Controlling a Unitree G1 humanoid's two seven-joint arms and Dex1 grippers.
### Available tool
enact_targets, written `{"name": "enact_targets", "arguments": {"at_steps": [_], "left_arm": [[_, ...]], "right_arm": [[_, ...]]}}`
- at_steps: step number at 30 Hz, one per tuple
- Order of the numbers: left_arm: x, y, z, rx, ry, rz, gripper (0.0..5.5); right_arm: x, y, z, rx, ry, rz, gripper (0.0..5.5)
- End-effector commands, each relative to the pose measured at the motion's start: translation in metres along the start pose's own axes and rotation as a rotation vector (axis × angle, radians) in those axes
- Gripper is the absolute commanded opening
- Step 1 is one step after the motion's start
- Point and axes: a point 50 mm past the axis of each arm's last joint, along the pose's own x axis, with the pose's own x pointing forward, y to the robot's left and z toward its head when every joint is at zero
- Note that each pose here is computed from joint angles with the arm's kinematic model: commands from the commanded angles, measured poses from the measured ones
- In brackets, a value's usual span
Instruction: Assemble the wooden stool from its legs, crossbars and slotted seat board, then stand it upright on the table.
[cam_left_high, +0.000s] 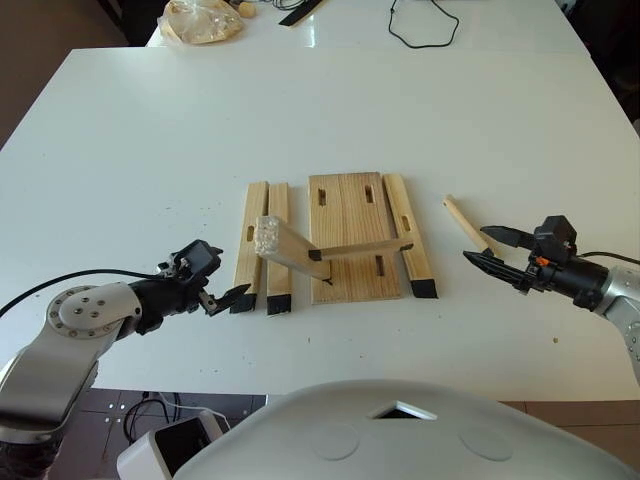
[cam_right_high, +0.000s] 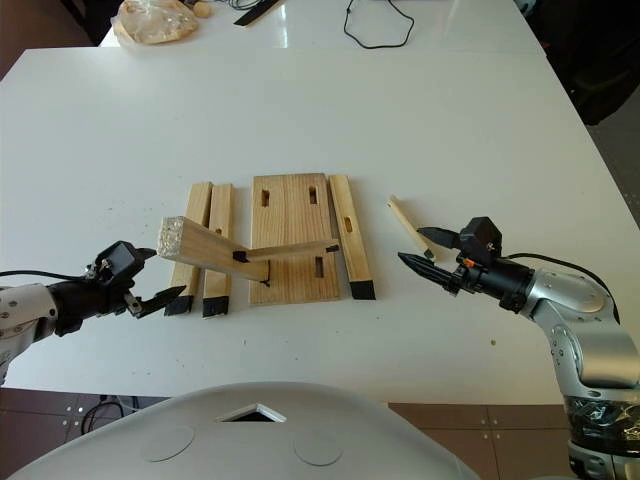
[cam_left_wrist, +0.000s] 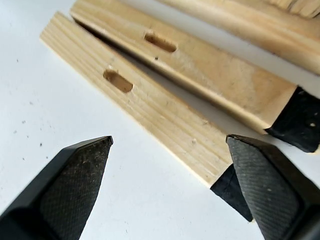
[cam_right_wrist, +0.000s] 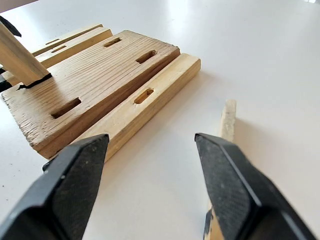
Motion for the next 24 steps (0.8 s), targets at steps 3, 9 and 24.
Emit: {"name": "enact_targets", "arguments": {"at_steps": [3,9,24], "left_arm": [[0.009,-0.008,-0.001,-0.088,-0.009,-0.024,4.22],[0.016,-0.01,-0.012,-0.122,0.044,-0.027,4.22],[0.02,0.019,-0.045,-0.217,0.062,0.002,3.85]], "right_arm": [[0.004,-0.001,-0.002,-0.021,0.002,-0.021,3.17],[0.006,-0.001,-0.001,-0.029,-0.001,-0.023,3.17],[0.011,0.0,0.0,-0.043,-0.002,-0.022,3.17]]}}
